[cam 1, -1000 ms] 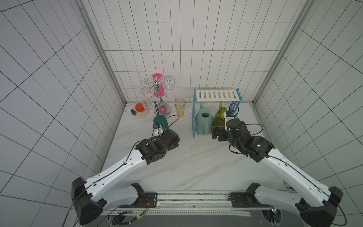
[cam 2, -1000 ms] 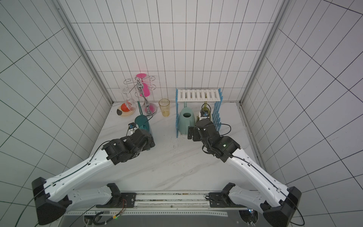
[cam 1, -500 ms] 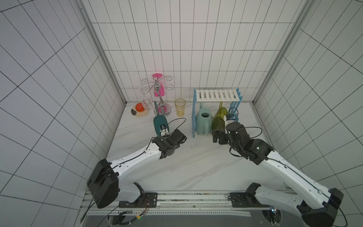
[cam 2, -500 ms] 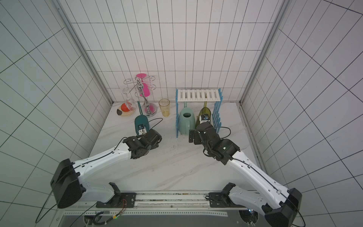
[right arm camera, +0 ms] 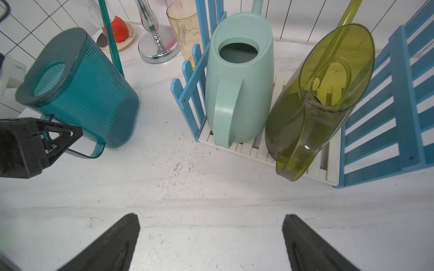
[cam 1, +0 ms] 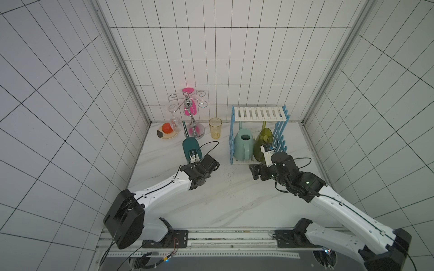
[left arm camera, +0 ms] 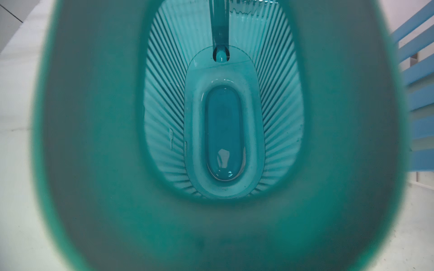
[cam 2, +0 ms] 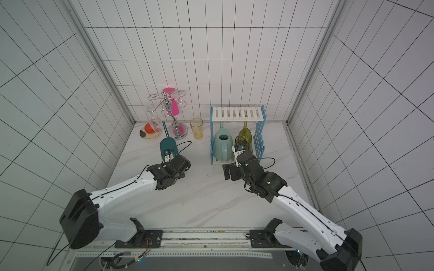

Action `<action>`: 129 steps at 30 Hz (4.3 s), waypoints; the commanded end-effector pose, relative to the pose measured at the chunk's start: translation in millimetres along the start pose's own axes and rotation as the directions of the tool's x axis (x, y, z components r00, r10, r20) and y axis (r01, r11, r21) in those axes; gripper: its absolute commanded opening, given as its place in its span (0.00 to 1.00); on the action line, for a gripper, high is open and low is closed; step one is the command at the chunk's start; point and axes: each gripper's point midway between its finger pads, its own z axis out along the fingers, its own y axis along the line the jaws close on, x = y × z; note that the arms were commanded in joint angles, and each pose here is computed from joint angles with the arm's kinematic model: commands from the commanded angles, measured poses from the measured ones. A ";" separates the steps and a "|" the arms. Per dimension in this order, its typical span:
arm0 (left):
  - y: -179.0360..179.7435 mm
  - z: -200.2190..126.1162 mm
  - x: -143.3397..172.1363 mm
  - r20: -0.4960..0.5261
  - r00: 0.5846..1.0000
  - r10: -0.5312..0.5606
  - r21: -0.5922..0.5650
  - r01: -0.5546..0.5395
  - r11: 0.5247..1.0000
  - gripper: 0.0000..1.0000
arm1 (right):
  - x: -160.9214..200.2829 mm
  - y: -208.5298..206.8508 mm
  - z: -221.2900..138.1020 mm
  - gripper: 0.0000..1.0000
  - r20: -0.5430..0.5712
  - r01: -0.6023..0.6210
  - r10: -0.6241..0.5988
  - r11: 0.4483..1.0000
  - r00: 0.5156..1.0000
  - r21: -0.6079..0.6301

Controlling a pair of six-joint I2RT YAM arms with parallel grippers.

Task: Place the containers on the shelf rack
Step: 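Pick up a container from the center of the board, then place the container on the shelf.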

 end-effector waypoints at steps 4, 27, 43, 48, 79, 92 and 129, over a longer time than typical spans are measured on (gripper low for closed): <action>4.7 -10.5 -1.0 -0.004 1.000 0.002 0.029 -0.002 1.000 0.00 | -3.5 -1.6 -6.6 0.99 0.034 0.016 -0.016 1.000 0.999 -0.010; 2.2 -126.7 20.3 0.038 0.954 0.297 0.462 -0.281 0.841 0.00 | -0.2 -35.0 -31.6 0.99 0.060 -0.005 -0.001 0.996 0.998 0.093; -30.6 -223.3 -54.7 0.287 0.901 0.326 0.590 -0.434 0.681 0.00 | -6.2 -45.2 -45.7 0.99 0.082 -0.024 0.015 0.994 0.997 0.111; -63.4 -247.2 -94.5 0.372 0.869 0.326 0.585 -0.493 0.644 0.00 | -8.7 -49.6 -50.8 0.99 0.101 -0.034 0.022 0.992 0.995 0.120; -258.7 -184.7 -245.7 0.495 0.825 0.272 0.602 -0.551 0.578 0.00 | -15.4 -47.2 -57.7 0.99 0.113 -0.065 0.056 0.995 0.992 0.075; -269.7 -168.5 -235.8 0.496 0.813 0.306 0.559 -0.568 0.604 0.11 | -19.6 -48.8 -56.0 0.99 0.139 -0.088 0.076 0.993 0.987 0.081; -272.4 -129.9 -222.4 0.466 0.799 0.380 0.494 -0.591 0.638 0.26 | -195.0 -129.1 14.2 0.99 0.301 -0.311 0.293 0.950 0.907 0.011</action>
